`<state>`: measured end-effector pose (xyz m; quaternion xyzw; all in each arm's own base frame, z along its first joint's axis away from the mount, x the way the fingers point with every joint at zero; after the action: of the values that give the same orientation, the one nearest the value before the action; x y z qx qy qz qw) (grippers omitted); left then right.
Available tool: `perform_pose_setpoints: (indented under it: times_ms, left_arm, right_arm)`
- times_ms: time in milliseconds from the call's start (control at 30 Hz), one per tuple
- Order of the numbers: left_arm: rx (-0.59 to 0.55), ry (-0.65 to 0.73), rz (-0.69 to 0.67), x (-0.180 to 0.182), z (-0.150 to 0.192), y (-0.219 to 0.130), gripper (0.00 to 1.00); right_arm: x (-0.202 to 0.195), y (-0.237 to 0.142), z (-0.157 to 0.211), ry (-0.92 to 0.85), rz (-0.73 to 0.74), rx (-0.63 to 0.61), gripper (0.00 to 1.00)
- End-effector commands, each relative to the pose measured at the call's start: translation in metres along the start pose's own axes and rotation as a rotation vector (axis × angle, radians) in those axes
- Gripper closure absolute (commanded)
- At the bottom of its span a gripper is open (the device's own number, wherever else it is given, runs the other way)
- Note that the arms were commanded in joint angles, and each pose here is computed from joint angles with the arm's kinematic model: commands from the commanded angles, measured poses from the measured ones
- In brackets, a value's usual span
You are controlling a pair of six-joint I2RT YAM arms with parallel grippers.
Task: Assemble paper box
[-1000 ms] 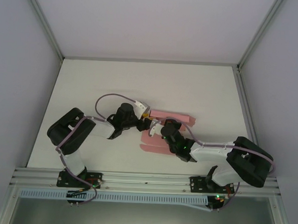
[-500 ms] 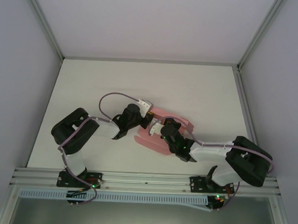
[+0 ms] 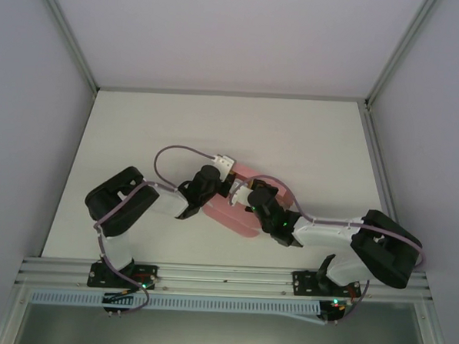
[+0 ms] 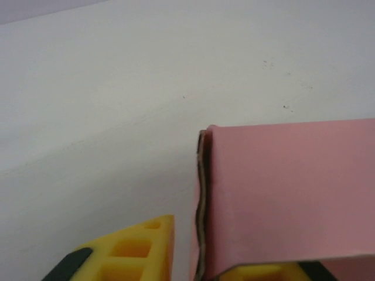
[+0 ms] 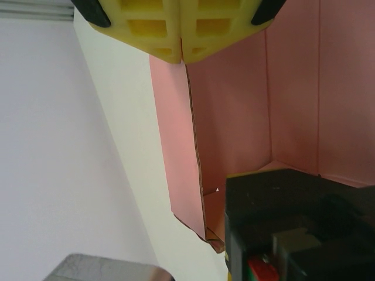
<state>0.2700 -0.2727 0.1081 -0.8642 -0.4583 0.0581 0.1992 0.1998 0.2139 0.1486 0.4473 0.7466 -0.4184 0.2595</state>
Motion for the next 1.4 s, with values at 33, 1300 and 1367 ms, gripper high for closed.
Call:
perform_pose_setpoints:
  times_ms: [33, 1300, 1367]
  left_arm:
    - [0.129, 0.035, -0.118, 0.025, 0.042, -0.001, 0.67]
    - [0.048, -0.046, -0.263, 0.033, -0.033, -0.011, 1.0]
    - [0.042, -0.062, -0.252, 0.032, -0.043, -0.018, 1.0]
  right_arm:
    - [0.014, 0.0, 0.028, -0.059, -0.075, 0.137, 1.0]
    - [-0.028, -0.012, -0.001, 0.135, 0.039, 0.007, 0.51]
    - [-0.047, -0.021, -0.016, 0.208, 0.059, -0.058, 0.34]
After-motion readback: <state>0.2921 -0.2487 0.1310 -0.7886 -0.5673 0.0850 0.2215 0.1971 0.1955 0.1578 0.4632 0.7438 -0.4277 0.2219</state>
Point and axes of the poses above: each hand's point on the last joint's axis, 136 mm out from that joint toward the fingers, its own y axis out along the fingers, its own x axis along the line the jaws close on, z = x × y, the point moved 9 cm from there along -y, back along the fingers, and after that the axes turned 5 degrees about y, right-handed, at the moved point
